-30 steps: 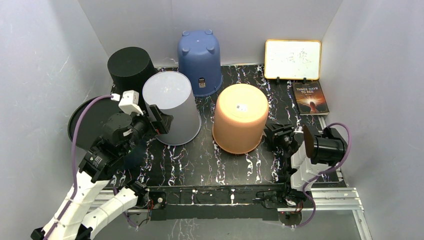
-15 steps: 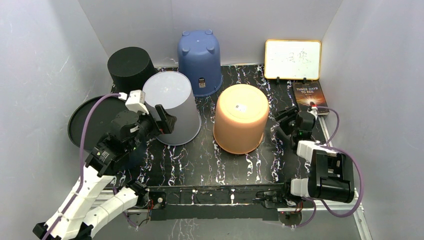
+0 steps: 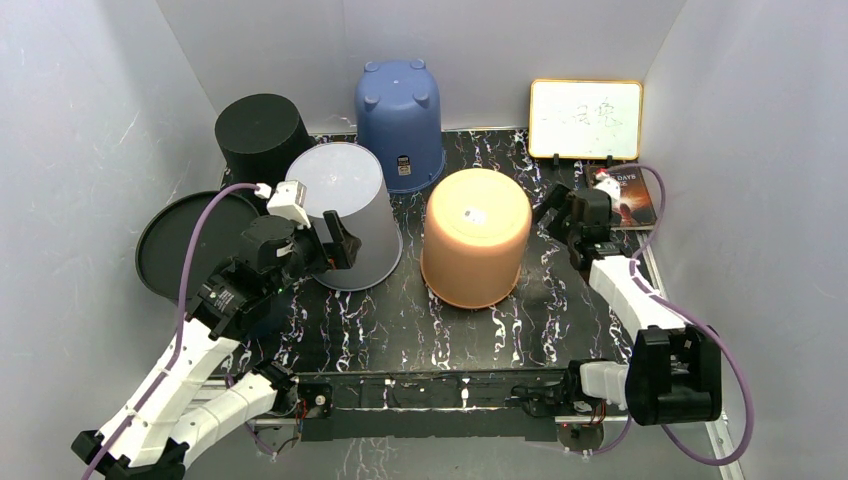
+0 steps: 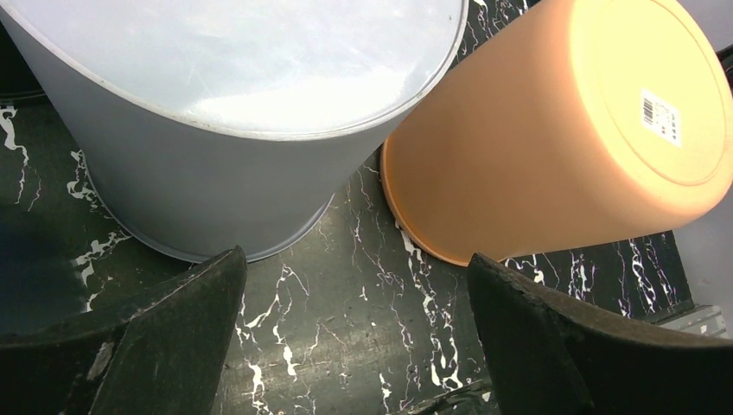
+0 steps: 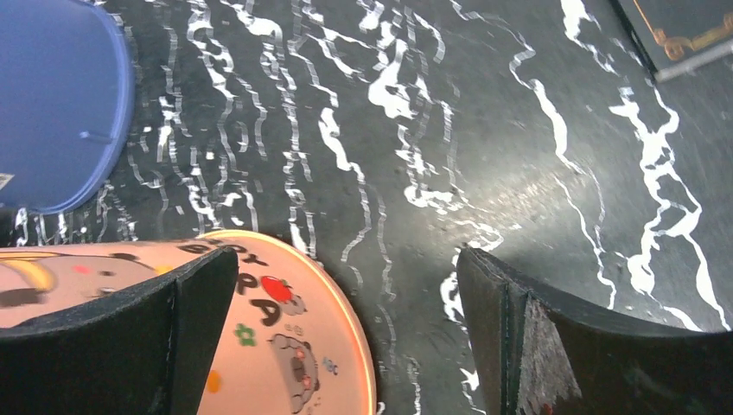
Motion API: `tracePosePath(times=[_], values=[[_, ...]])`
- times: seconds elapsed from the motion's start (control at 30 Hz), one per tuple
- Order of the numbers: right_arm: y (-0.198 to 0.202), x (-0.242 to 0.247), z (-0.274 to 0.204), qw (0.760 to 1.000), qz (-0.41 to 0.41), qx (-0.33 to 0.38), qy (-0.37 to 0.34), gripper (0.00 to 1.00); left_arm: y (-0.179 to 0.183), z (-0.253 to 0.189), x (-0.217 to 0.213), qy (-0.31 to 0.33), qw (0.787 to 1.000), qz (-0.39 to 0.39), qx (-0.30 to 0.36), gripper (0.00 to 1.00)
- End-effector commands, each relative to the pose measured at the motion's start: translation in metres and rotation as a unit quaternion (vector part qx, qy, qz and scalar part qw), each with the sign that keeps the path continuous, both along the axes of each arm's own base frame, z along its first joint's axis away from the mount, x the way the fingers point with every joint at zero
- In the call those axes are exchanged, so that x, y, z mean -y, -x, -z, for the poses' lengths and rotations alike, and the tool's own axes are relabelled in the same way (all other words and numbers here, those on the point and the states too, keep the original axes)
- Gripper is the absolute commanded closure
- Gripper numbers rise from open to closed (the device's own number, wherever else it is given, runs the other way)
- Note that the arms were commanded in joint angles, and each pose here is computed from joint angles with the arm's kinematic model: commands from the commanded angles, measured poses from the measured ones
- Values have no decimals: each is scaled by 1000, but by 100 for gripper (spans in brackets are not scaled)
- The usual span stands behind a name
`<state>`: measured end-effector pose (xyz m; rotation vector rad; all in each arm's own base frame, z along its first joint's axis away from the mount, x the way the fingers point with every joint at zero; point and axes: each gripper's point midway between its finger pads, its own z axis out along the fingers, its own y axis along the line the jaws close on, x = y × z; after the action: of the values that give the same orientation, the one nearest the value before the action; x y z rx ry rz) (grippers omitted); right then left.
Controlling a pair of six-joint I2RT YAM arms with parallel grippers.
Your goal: Turn the large container upside down
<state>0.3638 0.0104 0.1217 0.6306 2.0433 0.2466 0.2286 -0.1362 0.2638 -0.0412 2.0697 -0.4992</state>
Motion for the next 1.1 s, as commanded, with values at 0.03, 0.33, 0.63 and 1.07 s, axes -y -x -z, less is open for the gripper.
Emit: tracePosePath(times=[0.03,0.33,0.63,1.07], values=[[-19,-18,-84,995,-22,55,79,2,2,2,1,-7,1000,9,-7,2],[-21,-49,-141,986,-86,94,108,2,1,12,5,-11,1000,18,-20,2],[-13,-59,-191,972,-111,141,149,2,5,17,3,-14,999,18,-28,2],[3,-62,-227,959,-130,187,171,2,8,21,5,-9,999,21,-34,2]])
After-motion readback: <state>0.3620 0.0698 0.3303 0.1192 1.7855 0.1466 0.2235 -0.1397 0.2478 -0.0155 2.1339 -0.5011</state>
